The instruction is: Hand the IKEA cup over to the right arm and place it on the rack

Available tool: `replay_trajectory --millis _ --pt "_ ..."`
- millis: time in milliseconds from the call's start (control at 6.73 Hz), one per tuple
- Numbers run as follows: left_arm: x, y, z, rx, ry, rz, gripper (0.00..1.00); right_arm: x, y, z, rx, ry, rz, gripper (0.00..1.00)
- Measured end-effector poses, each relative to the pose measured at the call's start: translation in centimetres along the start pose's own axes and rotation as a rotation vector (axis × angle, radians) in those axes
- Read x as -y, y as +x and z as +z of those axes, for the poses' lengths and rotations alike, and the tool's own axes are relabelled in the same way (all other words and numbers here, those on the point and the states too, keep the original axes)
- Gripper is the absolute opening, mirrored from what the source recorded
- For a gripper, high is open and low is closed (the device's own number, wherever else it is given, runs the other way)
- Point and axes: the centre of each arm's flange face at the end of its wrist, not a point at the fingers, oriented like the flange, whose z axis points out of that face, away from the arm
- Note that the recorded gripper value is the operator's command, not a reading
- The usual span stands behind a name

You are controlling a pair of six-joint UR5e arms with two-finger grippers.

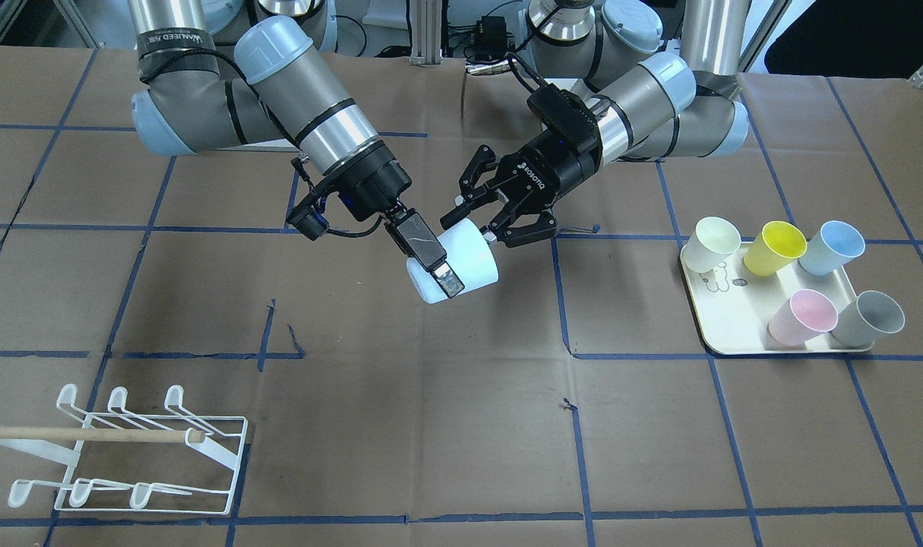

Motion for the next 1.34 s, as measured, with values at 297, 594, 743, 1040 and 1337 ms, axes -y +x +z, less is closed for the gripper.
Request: replay_trajectory --millis 297,594,743,1040,1337 --pt "0.3 -0.4 0.0 0.004 0.003 -0.062 0.99 0.0 0.0 0.0 0.001 0.001 -0.001 0.27" --pt "0.4 -2.1 -1.4 0.047 0.013 -0.114 0.99 1.6 -0.8 -0.2 0.018 0.031 -0.004 0.22" --pt "0.1 -3.7 -2.8 0.088 0.019 -0.130 0.99 4.2 -1.8 -0.7 0.037 0.068 -0.010 0.21" --pt "-0.3 -6.6 -4.4 0.162 -0.004 -0.191 0.99 10.0 -3.5 -2.7 0.068 0.164 -0.139 0.12" --pt "0.6 -10.4 -4.7 0.327 -0.113 -0.278 0.99 14.8 -5.3 -4.0 0.057 0.313 -0.329 0.11"
